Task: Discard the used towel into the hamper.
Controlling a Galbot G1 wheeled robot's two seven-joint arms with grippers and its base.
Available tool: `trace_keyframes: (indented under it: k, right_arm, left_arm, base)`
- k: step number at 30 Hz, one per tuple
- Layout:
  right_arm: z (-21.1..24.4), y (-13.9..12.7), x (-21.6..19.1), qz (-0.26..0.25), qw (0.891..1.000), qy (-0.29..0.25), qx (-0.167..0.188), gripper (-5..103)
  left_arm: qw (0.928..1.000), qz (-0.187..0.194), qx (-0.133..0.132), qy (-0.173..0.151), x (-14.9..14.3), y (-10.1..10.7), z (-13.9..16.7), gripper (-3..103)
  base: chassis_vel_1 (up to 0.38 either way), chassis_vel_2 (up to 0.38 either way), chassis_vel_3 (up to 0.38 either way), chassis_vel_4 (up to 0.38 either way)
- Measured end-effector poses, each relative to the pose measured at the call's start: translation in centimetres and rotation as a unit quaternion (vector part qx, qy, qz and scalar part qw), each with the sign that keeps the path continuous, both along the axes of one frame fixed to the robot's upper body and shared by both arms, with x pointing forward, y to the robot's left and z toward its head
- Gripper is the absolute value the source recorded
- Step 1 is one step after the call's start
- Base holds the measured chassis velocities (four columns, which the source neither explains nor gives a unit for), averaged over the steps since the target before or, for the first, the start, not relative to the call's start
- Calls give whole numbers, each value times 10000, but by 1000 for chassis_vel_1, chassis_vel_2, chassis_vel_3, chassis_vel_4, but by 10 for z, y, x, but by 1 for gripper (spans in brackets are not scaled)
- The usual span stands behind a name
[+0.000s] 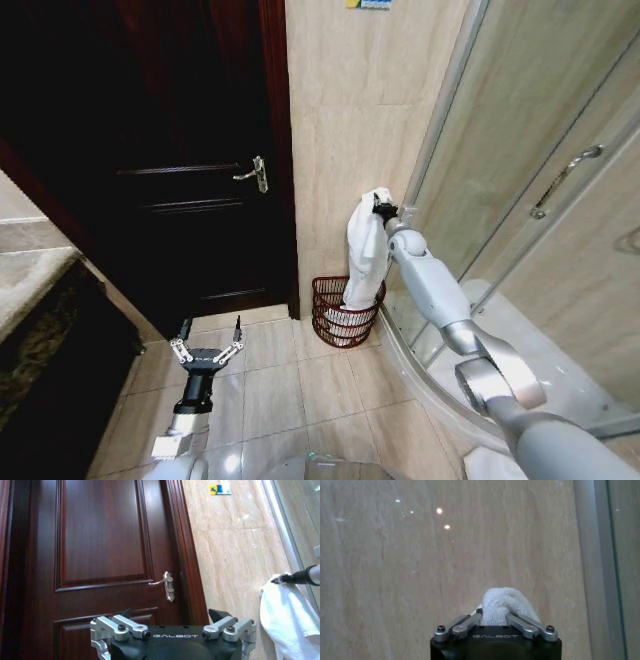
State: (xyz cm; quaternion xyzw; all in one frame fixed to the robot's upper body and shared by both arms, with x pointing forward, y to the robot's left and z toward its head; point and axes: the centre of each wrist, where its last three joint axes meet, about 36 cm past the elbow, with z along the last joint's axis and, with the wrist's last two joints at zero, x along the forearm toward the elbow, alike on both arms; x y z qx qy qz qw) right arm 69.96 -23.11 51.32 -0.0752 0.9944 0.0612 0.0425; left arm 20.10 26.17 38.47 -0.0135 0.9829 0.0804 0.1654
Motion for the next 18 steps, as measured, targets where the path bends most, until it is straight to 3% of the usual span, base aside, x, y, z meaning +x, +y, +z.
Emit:
trace_keyframes:
  k: [18]
  right_arm:
    - [-27, 1, -1, -19, 9996, 266, 80, 5]
  left_arm:
    - [10000, -40, 64, 43, -4, 0, 0, 100]
  base:
    - [0, 0, 0, 0]
